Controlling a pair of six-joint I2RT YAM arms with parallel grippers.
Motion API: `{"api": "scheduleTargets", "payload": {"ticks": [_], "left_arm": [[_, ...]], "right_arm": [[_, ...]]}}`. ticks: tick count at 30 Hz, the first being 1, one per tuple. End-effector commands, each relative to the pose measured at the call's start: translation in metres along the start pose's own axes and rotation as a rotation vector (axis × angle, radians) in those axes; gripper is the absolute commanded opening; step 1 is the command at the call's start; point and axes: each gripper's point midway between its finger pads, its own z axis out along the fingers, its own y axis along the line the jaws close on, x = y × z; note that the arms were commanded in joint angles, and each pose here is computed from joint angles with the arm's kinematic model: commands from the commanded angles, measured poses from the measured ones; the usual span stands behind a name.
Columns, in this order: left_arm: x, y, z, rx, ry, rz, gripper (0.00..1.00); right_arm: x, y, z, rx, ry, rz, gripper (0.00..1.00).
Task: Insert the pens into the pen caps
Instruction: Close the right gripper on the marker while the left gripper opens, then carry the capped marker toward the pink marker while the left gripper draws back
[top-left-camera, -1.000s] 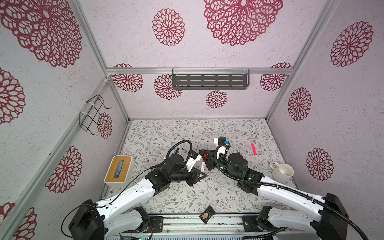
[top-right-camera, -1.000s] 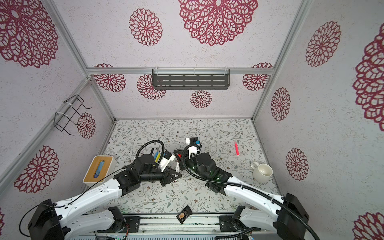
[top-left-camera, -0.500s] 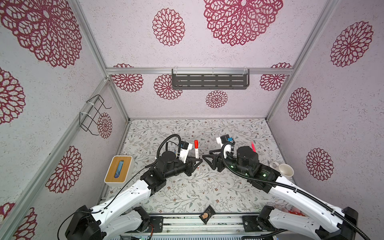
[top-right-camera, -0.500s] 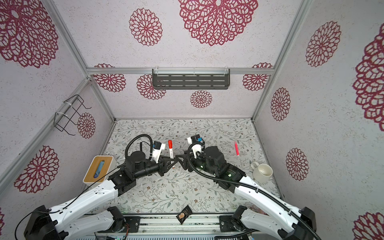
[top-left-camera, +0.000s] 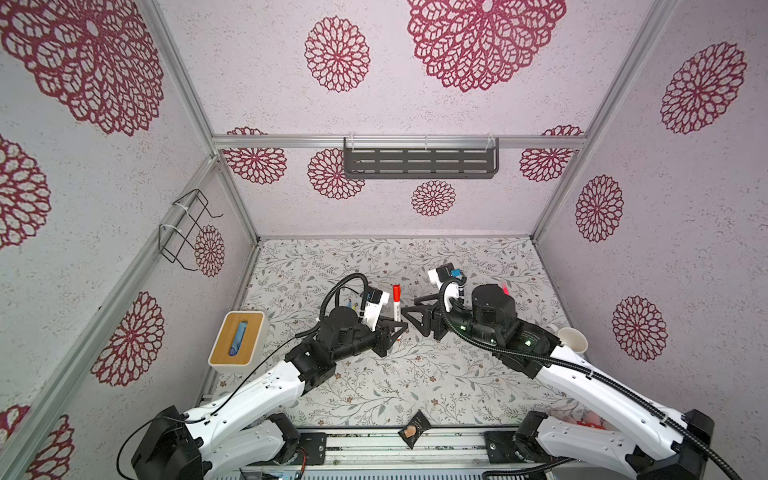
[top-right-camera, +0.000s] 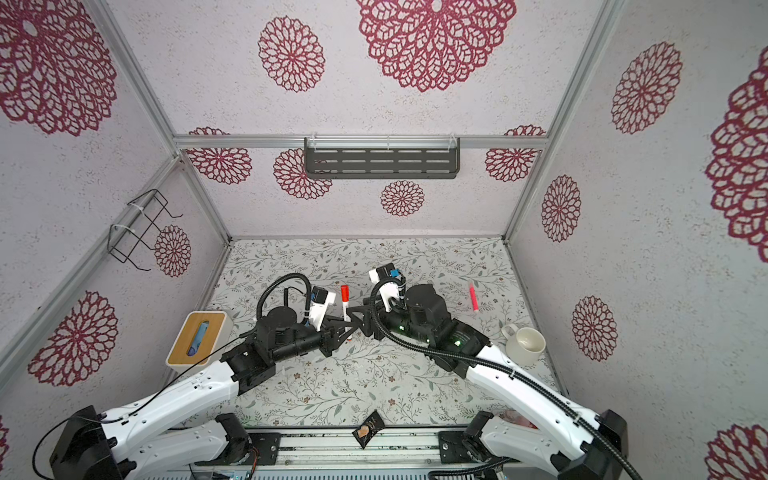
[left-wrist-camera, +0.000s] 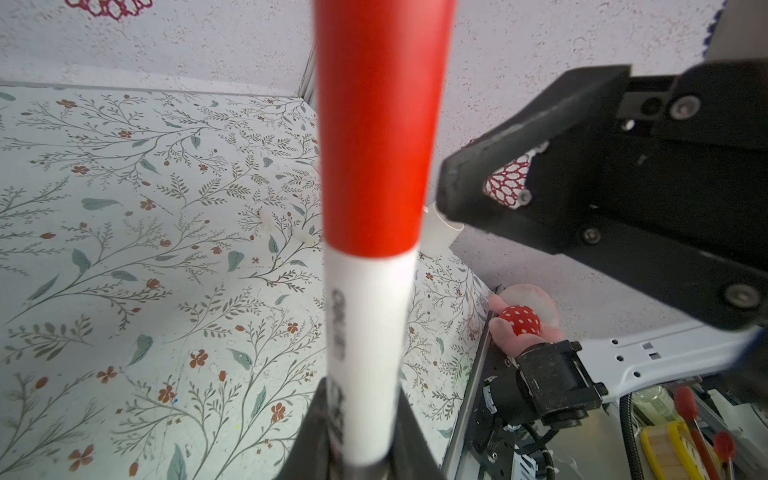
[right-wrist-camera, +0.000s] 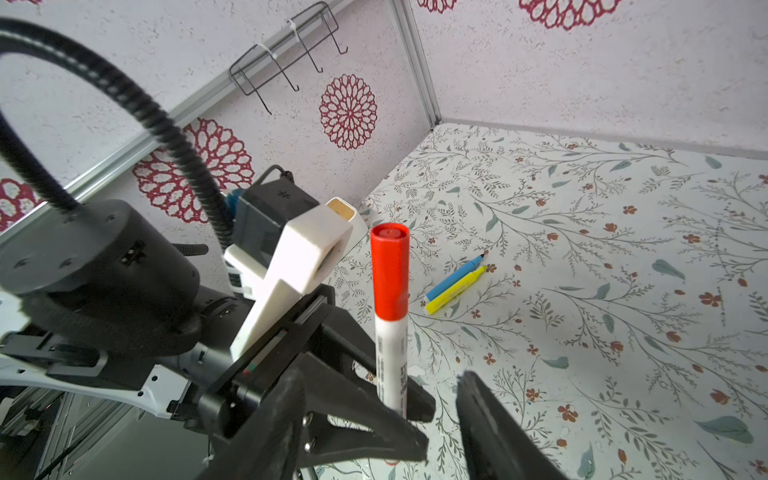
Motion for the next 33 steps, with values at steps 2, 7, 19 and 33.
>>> {"api": "scheduleTargets", "payload": {"ticks": [2,7,19,33], "left_arm": [[-0.006,-0.006,0.002,0.002,-0.021,0.033,0.00],[-0.005,-0.010,0.004,0.013,-0.015,0.037,0.00],[-0.002,-0.006,0.008,-0.011,-0.005,0.018,0.02],[0.001,0.015,0.000,-0.131,-0.005,-0.019,0.47]], "right_arm": [[-0.010,0.009,0.008,-0.052,-0.020,-0.017,0.60],[0.001,0.006,0.021,-0.071,0.009,0.011,0.50],[0.011,-0.002,0.022,-0.041,0.026,0.036,0.09],[0.009,-0.071,-0.004,0.283,0.031,0.027,0.03]]}}
